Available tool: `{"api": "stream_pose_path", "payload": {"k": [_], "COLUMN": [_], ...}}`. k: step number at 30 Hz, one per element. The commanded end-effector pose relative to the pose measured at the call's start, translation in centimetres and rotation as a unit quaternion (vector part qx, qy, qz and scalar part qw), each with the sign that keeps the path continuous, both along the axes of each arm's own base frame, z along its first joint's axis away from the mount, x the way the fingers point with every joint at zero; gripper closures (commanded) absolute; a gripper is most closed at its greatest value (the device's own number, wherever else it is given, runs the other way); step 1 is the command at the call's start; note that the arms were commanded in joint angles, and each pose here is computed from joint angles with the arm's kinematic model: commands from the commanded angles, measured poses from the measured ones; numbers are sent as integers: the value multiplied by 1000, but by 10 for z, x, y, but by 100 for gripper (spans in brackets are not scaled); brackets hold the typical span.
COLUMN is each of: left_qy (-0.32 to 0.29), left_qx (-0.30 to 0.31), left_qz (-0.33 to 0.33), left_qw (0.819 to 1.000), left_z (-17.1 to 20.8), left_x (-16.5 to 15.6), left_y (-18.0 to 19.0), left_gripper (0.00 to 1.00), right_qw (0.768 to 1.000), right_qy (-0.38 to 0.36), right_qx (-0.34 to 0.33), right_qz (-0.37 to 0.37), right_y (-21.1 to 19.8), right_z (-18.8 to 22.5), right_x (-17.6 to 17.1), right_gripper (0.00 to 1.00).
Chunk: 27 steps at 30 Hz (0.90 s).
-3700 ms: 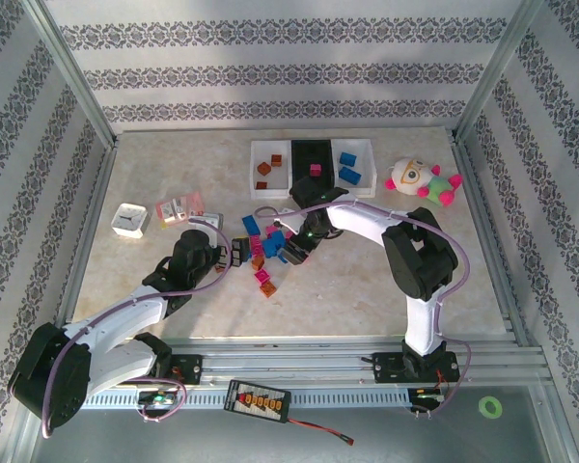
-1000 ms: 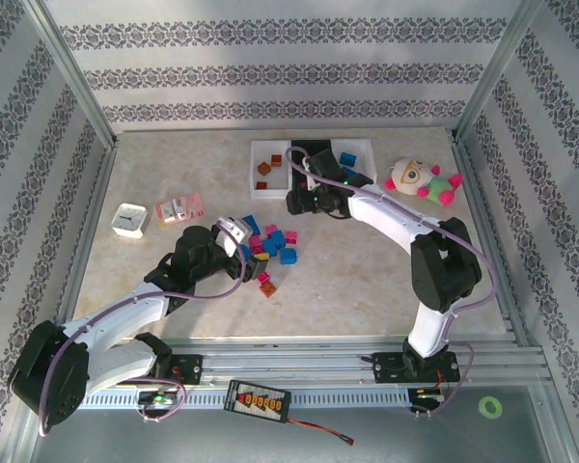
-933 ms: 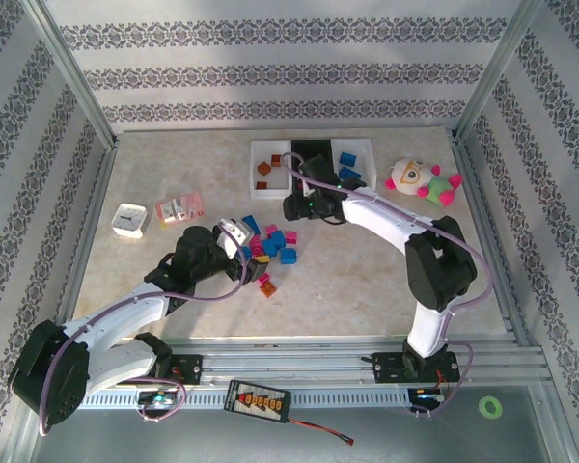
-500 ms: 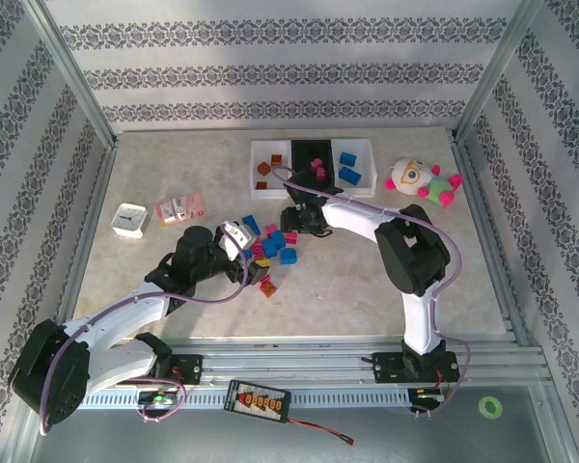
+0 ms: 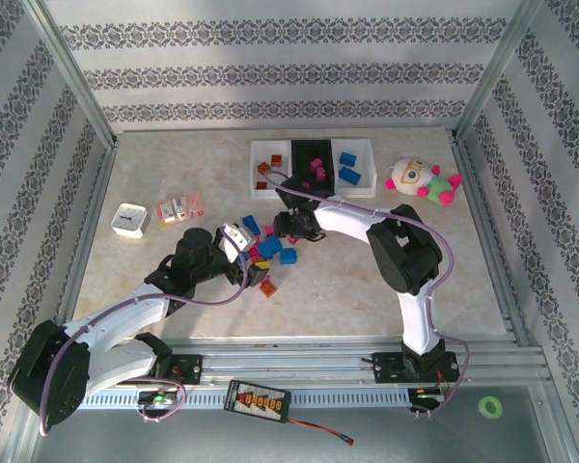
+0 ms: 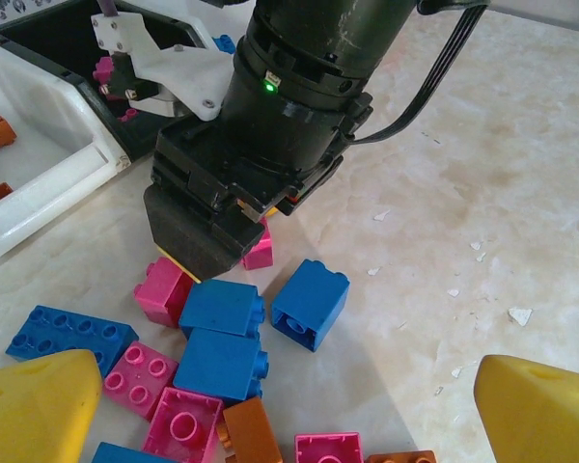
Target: Sort the legos into containers by color
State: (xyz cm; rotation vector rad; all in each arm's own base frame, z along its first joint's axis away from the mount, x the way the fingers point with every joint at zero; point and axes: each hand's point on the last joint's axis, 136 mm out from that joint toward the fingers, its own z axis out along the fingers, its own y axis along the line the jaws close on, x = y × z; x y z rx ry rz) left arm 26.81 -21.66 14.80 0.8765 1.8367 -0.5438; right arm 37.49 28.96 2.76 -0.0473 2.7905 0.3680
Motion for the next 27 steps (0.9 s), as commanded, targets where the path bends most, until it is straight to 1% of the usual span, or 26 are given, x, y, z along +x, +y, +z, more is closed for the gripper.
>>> {"api": "stream_pose_path", "payload": {"k": [1, 6, 11, 18, 21, 24, 27], "left_qy": [-22, -23, -23, -24, -25, -24, -22], "left_qx": [-9, -10, -13, -15, -19, -22, -23], "left_qz": [-17, -17, -15, -12, -7, -1, 4], "left_qw": [1000, 1000, 1000, 1000, 1000, 999, 999], "left_z": [7, 7, 9, 8, 7, 8, 7], "left_x": [-4, -3, -3, -2, 0, 2, 4], "left_y": [-6, -6, -6, -6, -6, -6, -5], "left_gripper": [1, 1, 1, 1, 1, 1, 1], "right_qw": [1000, 999, 999, 999, 996, 991, 986], "right_qy": [23, 22, 8, -49, -87, -126, -158], "right_qx": [-21, -36, -33, -10, -2, -4, -13], "right_qz": [0, -2, -4, -12, -25, -40, -55], "right_y": [-10, -18, -20, -27, -37, -50, -64], "right_z": [-12, -11, 3, 51, 76, 100, 109], "right_x": [-15, -19, -17, 2, 22, 51, 85], "right_gripper": [42, 54, 66, 68, 68, 68, 69]}}
